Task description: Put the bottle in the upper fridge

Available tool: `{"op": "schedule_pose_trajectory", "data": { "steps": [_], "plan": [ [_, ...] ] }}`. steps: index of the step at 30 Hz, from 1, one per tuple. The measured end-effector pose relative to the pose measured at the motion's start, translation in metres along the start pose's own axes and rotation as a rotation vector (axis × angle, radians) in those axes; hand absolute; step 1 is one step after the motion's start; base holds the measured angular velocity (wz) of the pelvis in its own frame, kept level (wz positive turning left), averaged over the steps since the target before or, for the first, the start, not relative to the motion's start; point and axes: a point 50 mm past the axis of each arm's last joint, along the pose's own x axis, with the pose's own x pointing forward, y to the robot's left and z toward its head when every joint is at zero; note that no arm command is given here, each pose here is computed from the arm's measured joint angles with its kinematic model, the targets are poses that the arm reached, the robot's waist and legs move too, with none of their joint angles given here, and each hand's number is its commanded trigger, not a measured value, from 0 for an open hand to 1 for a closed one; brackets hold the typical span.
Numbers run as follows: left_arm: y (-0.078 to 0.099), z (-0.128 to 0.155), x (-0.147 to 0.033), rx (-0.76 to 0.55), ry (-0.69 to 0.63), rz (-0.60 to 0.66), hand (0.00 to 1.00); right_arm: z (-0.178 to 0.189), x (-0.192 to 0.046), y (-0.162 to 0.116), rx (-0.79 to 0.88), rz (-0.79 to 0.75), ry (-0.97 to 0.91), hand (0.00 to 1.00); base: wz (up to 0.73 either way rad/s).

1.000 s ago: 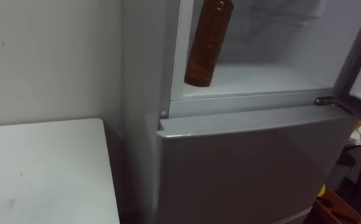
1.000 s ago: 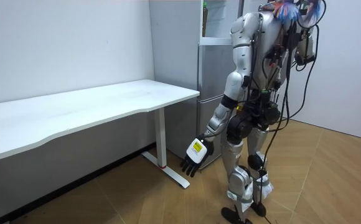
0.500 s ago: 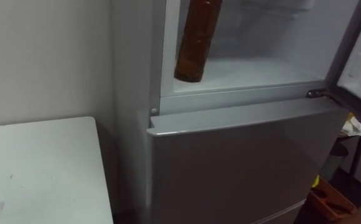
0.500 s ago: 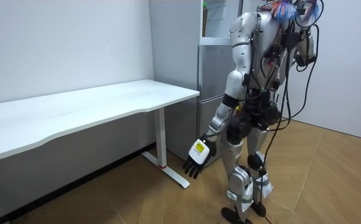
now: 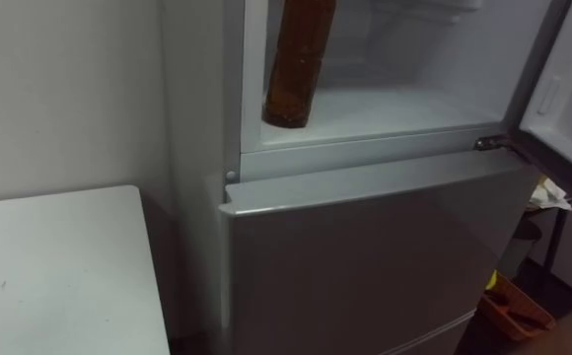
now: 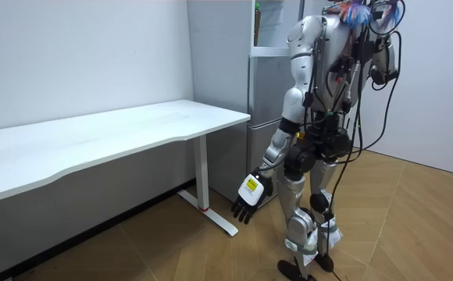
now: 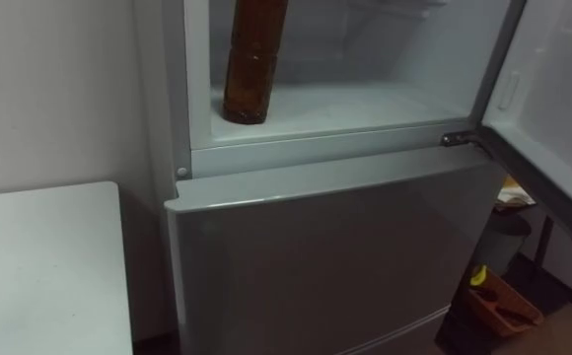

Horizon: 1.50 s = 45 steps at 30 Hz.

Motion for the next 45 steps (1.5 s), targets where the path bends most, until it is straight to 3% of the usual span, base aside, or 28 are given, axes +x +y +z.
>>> {"op": "schedule_pose_trajectory", "data": {
  "steps": [6,14,24,28,45],
  "plan": [
    [0.0,0.0,0.0,0.001,0.0,0.0,0.0,0.003,-0.007,0.003,-0.053,0.042,-0.048,0.0,-0.03],
    [-0.008,0.001,0.001,0.057,0.0,-0.045,0.0,0.023,-0.021,0.023,-0.074,0.228,-0.169,0.0,-0.02],
    [-0.007,0.001,0.002,0.126,0.009,-0.046,0.0,0.065,-0.036,0.03,0.062,0.314,-0.367,0.0,0.05],
    [-0.01,0.0,0.001,0.17,0.026,-0.057,0.0,0.071,-0.04,0.038,0.021,0.358,-0.437,0.0,0.02],
    [-0.011,0.005,0.003,0.228,0.018,-0.072,0.0,0.076,-0.05,0.049,-0.005,0.5,-0.482,0.0,0.0]
  ]
}}
